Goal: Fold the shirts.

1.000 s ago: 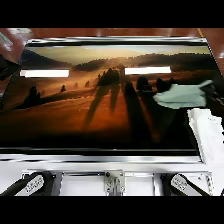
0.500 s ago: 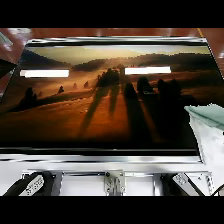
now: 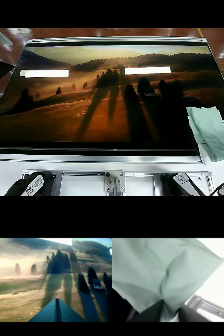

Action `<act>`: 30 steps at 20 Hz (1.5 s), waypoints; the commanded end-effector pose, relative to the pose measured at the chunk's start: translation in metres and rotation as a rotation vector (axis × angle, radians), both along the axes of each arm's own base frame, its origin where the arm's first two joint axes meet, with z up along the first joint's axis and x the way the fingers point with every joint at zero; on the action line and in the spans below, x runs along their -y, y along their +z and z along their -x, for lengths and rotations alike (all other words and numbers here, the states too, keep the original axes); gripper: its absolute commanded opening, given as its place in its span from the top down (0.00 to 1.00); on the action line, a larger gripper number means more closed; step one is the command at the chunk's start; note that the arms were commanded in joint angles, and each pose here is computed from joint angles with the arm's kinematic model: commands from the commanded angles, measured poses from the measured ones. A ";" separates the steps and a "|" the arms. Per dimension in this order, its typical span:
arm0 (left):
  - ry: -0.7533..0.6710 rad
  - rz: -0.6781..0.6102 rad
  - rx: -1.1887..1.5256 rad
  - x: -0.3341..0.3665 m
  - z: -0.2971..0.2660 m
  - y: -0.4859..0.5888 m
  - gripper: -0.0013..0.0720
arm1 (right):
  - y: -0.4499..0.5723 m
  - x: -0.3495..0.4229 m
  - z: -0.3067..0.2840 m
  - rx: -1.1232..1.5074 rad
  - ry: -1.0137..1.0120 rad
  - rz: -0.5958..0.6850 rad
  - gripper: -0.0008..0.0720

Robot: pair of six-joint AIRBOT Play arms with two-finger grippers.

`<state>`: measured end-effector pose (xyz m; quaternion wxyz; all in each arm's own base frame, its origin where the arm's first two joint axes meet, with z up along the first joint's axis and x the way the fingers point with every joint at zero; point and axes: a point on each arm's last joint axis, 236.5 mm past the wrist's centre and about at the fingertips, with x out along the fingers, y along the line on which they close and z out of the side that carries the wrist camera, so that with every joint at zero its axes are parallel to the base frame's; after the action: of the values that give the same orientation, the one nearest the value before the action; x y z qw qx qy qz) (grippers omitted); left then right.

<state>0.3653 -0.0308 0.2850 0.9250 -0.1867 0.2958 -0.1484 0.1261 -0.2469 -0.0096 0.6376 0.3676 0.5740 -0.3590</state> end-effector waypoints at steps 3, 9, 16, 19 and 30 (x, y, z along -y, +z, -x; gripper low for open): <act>-0.001 0.002 -0.006 0.000 -0.002 -0.002 0.94 | -0.018 -0.014 0.011 -0.032 -0.042 -0.036 0.17; -0.116 -0.048 -0.087 0.035 -0.018 -0.038 0.94 | 0.173 0.023 -0.128 0.722 0.097 0.484 0.18; -0.243 -0.435 -0.517 0.106 -0.016 -0.192 0.05 | 0.064 -0.159 -0.141 0.255 0.747 0.056 0.03; -0.284 -0.456 -0.582 0.119 -0.015 -0.220 0.05 | 0.038 -0.196 -0.139 0.160 0.789 -0.099 0.03; -0.286 -0.457 -0.575 0.121 -0.017 -0.221 0.08 | 0.044 -0.246 -0.156 0.243 0.856 -0.200 0.03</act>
<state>0.3813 -0.1520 0.0656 0.7923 0.0314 0.5909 -0.1488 0.2821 -0.0073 0.0337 0.7558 0.1926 0.6250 0.0316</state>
